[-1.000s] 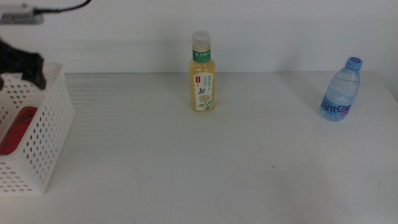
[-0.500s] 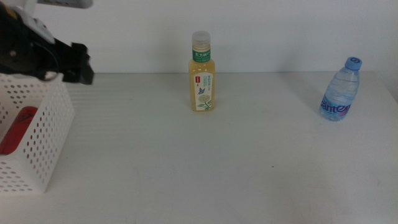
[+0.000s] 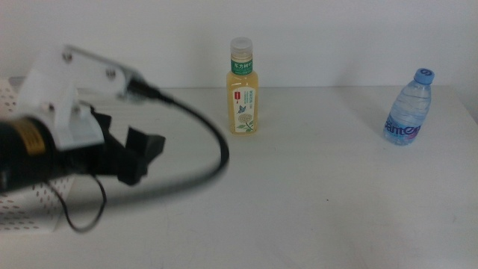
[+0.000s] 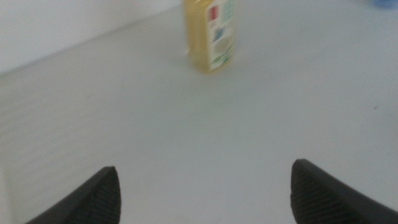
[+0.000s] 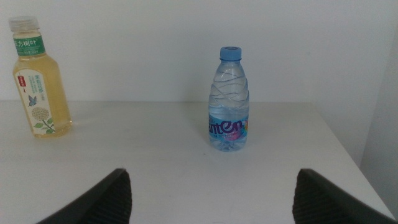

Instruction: Use arms to grab the bottles and put them into the dustbin to the left of the table.

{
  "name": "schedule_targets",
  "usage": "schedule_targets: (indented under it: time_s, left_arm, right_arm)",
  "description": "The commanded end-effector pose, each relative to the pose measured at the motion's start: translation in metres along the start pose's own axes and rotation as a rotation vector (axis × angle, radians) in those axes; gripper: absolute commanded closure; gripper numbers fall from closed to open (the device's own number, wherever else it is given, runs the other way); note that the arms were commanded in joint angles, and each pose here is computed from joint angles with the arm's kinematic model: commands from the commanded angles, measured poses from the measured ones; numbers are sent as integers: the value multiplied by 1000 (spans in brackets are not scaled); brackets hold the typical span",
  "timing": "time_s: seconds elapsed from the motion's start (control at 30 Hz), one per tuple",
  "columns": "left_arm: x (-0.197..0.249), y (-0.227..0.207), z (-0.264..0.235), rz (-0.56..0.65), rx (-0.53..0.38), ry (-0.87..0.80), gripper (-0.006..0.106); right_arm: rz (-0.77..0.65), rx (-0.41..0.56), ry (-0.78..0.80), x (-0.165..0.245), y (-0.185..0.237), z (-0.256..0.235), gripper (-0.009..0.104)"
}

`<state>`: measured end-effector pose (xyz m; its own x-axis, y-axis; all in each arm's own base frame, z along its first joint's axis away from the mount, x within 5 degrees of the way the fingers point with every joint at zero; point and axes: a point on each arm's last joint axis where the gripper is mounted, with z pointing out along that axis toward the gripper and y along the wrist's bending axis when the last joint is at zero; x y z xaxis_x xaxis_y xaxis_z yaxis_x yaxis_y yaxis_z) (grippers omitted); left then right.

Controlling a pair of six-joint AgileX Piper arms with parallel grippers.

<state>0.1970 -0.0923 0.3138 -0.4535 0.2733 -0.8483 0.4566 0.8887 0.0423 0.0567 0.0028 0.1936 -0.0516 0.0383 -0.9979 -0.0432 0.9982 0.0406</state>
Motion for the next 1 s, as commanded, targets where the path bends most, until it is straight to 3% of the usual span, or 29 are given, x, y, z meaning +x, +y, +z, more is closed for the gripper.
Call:
schedule_targets:
  time_s: [0.0, 0.4, 0.97]
  left_arm:
    - [-3, -7, -9, -10, 15, -212, 10]
    - [62, -16, 1, -40, 32, -509, 10]
    - [62, -19, 34, -72, 55, -537, 10]
  right_arm:
    - [-14, 8, -108, -10, 0, -3, 27]
    - [-14, 8, -108, -10, 0, -3, 27]
    - [-14, 8, -108, -10, 0, -3, 27]
